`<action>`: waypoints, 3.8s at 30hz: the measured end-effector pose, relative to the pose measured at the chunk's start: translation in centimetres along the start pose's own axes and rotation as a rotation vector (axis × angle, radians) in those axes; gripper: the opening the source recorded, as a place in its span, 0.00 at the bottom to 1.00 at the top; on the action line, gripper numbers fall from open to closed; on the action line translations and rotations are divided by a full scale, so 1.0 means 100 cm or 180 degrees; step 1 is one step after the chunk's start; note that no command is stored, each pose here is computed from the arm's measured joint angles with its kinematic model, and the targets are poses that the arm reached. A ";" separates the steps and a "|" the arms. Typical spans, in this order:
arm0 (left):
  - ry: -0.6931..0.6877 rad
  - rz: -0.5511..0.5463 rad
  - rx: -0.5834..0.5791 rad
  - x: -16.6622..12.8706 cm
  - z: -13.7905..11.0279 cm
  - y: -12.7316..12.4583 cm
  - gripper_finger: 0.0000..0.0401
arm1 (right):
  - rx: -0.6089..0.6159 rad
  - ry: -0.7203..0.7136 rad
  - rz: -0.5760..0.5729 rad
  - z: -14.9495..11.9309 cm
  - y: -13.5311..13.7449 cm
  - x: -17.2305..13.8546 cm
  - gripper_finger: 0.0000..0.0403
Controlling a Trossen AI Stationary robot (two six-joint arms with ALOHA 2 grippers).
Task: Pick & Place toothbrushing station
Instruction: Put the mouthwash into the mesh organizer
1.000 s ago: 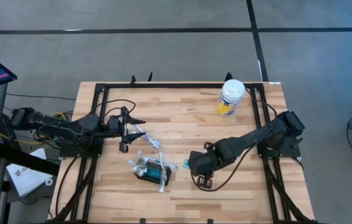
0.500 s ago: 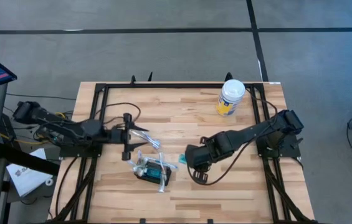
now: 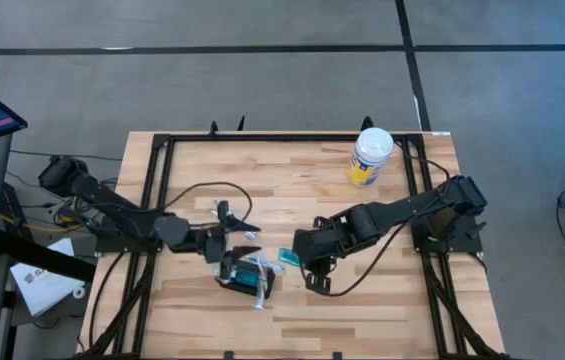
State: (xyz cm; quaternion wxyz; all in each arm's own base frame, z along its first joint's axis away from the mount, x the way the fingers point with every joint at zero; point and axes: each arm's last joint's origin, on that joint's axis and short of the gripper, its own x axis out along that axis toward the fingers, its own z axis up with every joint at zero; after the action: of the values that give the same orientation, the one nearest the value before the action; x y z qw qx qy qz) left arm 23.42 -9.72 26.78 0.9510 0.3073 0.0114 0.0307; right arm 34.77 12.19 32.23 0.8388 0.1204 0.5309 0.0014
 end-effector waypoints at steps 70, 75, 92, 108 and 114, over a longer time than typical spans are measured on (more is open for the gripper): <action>-0.0090 -0.0136 0.0503 0.000 0.019 -0.025 0.43 | -0.0161 -0.0615 0.0901 0.044 -0.020 -0.005 0.20; -0.0107 -0.0221 0.0529 -0.001 0.018 -0.027 0.41 | -0.0133 -0.0504 0.1010 0.053 -0.024 0.019 0.20; 0.0006 -0.0190 0.0495 -0.001 0.016 -0.028 0.39 | -0.0324 -0.0286 0.1049 0.067 -0.019 0.004 0.20; 0.0004 -0.0209 0.0500 0.000 0.016 -0.028 0.34 | -0.0343 -0.0252 0.1121 0.066 -0.017 0.002 0.20; -0.0079 -0.0315 0.0498 -0.001 0.016 -0.029 0.30 | -0.0344 -0.0247 0.1128 0.066 -0.016 0.002 0.20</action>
State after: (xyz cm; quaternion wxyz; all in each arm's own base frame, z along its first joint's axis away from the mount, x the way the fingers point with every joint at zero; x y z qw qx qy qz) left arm 23.58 -13.03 26.42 0.9245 0.3801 0.0172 -0.0211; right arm 40.55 9.29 34.45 0.8505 0.1668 0.4678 0.1730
